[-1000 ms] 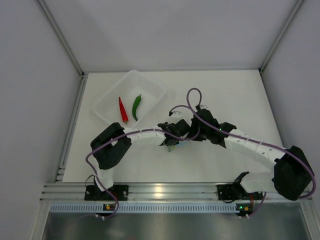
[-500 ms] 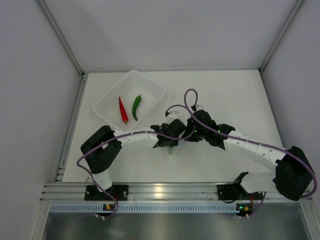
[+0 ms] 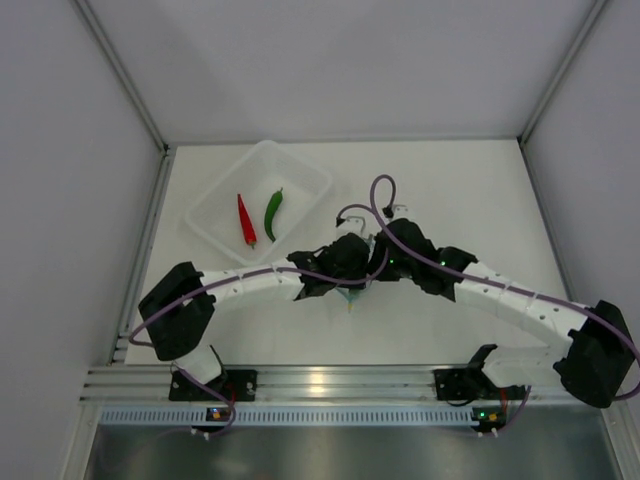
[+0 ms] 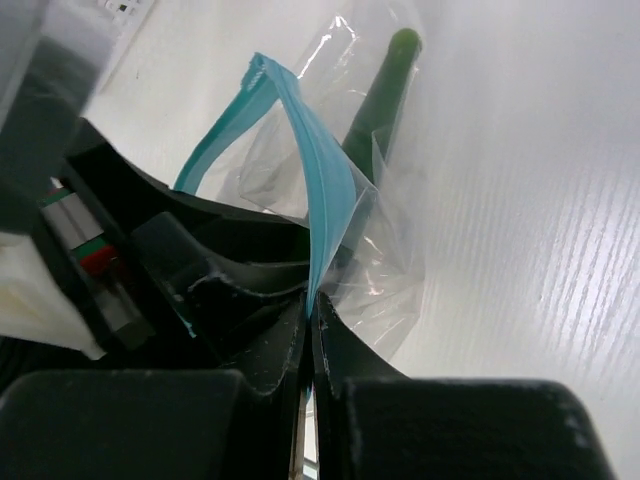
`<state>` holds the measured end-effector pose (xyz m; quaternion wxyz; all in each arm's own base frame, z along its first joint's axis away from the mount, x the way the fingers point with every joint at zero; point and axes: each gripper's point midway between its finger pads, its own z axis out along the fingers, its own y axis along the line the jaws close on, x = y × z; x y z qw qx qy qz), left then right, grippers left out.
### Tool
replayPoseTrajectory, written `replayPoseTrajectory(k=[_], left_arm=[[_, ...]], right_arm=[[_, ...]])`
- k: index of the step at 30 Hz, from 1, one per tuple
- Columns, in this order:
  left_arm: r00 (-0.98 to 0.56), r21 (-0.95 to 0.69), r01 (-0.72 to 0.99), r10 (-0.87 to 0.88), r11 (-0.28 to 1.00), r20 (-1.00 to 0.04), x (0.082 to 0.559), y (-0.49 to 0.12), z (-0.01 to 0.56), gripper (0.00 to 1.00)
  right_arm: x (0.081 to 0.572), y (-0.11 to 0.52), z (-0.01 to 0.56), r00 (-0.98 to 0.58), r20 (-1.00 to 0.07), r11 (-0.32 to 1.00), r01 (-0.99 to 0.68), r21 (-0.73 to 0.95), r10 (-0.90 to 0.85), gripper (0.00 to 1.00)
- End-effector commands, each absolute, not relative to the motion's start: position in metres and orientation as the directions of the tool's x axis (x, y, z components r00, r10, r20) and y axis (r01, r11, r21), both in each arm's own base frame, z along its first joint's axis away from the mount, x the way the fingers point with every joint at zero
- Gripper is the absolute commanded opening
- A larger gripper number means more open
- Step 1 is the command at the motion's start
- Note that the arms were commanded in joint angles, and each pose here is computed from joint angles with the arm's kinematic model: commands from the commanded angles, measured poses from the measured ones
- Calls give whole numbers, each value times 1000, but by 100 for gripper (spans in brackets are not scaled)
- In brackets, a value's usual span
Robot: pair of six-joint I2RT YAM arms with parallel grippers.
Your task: Open the zip-top bag and remove the fake food
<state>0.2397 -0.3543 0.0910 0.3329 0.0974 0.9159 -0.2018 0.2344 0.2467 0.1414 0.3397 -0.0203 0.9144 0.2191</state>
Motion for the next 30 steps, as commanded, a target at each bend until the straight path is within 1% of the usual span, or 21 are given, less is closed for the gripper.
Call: replayPoseTrajectory(k=[1,8,15,22,26,30], left_arm=[[-722,-409,430,36,805,-691,217,-373,132,0],[-727,-438,469,54,767,-685,205,-372,141,0],[-730,-430,459,54,778,-681,201,-361,135,0],[-752,-443,473,87,762,-653,193,-365,126,0],[-766,-426,450,94,785,-635,195,-363,112,0],[-769,-395,393,62,831,-636,205,-358,106,0]], right_arm=[[268,239,184,-659,-729,910,-168,380,183,0],[276,219,172,-657,-741,951,-121,286,139,0],[284,200,175,-632,-764,971,-76,227,130,0],[293,199,188,-585,-803,973,-94,211,117,0],[296,197,203,-538,-830,967,-95,236,150,0],[283,217,200,-581,-802,932,-198,304,139,0]])
